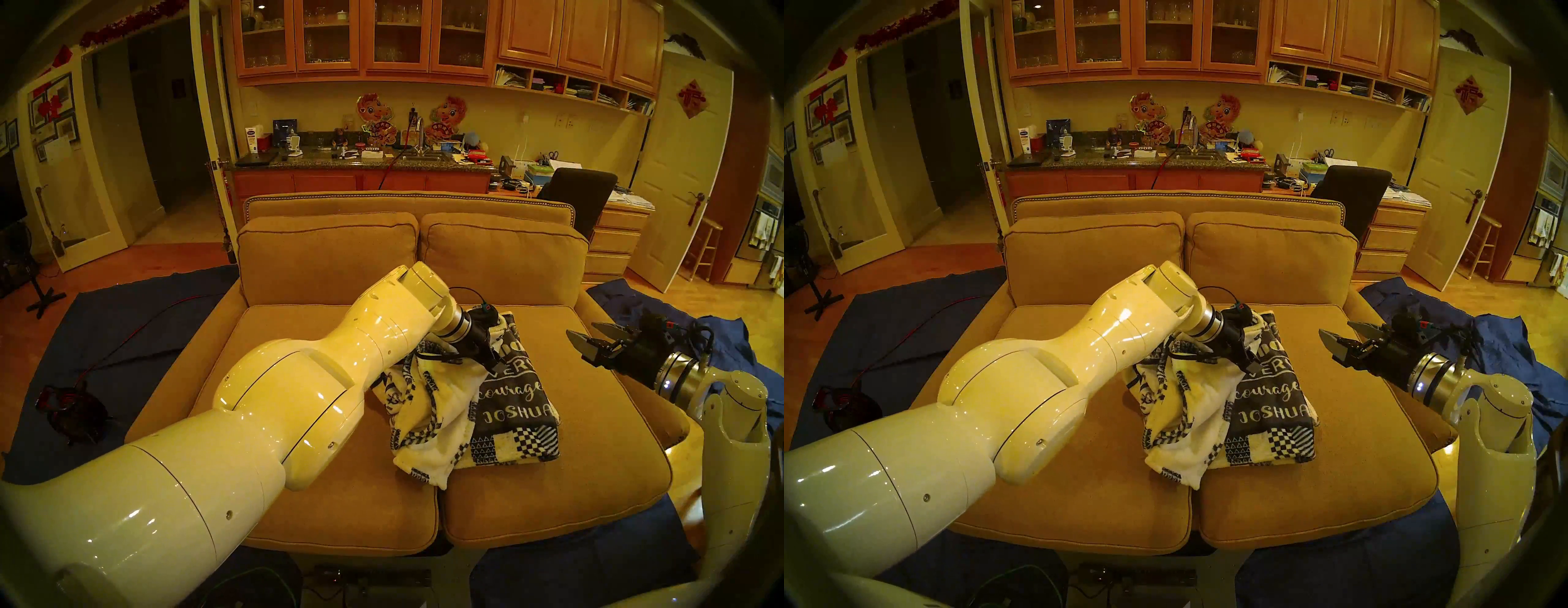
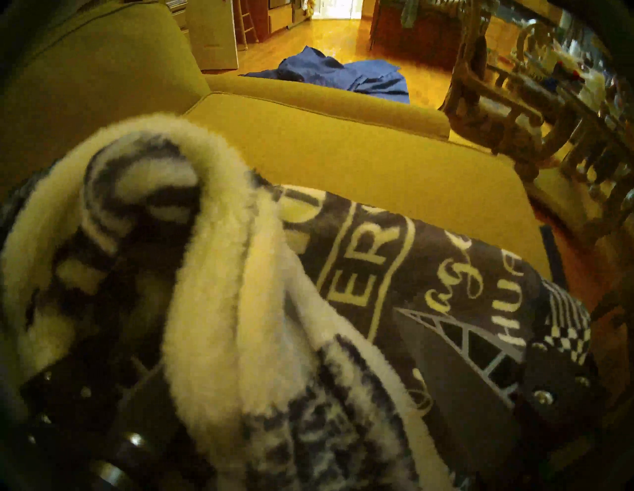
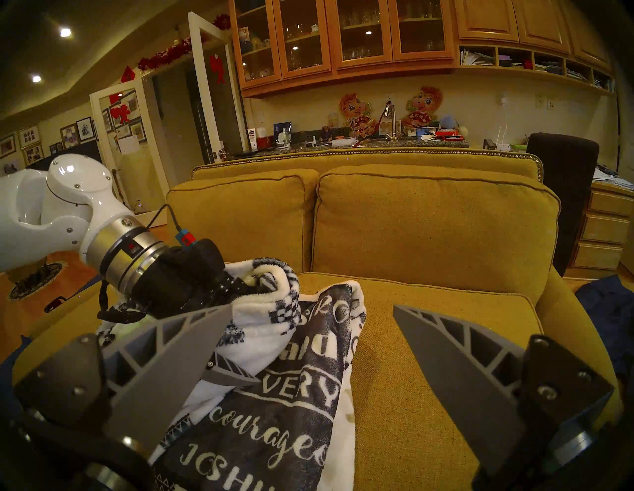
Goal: Fold the blanket in half twice
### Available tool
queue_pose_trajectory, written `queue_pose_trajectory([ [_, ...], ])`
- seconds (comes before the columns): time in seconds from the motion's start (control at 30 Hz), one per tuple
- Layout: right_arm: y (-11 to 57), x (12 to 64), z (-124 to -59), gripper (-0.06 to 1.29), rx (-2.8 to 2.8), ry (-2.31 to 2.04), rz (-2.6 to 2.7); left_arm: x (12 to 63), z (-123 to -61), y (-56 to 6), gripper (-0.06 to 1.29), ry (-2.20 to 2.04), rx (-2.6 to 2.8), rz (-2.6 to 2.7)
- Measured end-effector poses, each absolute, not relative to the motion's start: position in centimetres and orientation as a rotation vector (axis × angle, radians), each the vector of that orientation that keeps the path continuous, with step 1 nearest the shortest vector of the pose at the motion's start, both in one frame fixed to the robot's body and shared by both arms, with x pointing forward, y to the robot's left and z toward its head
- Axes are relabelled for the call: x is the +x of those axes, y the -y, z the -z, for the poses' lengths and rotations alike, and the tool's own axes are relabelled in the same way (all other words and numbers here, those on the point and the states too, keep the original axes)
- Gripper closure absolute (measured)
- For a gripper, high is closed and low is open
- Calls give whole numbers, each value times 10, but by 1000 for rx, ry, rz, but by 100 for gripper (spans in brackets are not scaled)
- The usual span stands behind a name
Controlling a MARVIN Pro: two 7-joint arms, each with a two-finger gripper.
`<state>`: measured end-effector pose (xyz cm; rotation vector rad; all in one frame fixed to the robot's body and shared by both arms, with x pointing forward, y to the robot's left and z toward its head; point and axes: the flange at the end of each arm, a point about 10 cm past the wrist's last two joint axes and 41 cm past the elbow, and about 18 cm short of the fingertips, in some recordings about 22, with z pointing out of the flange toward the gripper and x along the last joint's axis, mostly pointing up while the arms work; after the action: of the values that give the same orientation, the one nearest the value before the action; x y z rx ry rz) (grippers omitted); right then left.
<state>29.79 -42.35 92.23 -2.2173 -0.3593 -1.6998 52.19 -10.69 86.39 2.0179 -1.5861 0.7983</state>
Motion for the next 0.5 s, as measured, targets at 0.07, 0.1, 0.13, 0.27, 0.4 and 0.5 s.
queue_pose_trajectory([
  [0.07,423,298,-922,1,-2217,359,1700,519,-866,114,5,1633,2011,-802],
  [0.1,423,298,-922,1,-2217,359,1700,517,-867,117,5,1654,2008,-803],
  [0.13,423,298,-922,1,-2217,359,1700,516,-868,120,5,1671,2005,-805],
  [0.27,423,298,-922,1,-2217,359,1700,509,-870,132,5,1751,2001,-811],
  [0.4,423,298,-922,1,-2217,359,1700,504,-871,143,5,1815,2001,-818],
  [0.5,423,298,-922,1,-2217,359,1700,500,-873,148,5,1865,1995,-821],
])
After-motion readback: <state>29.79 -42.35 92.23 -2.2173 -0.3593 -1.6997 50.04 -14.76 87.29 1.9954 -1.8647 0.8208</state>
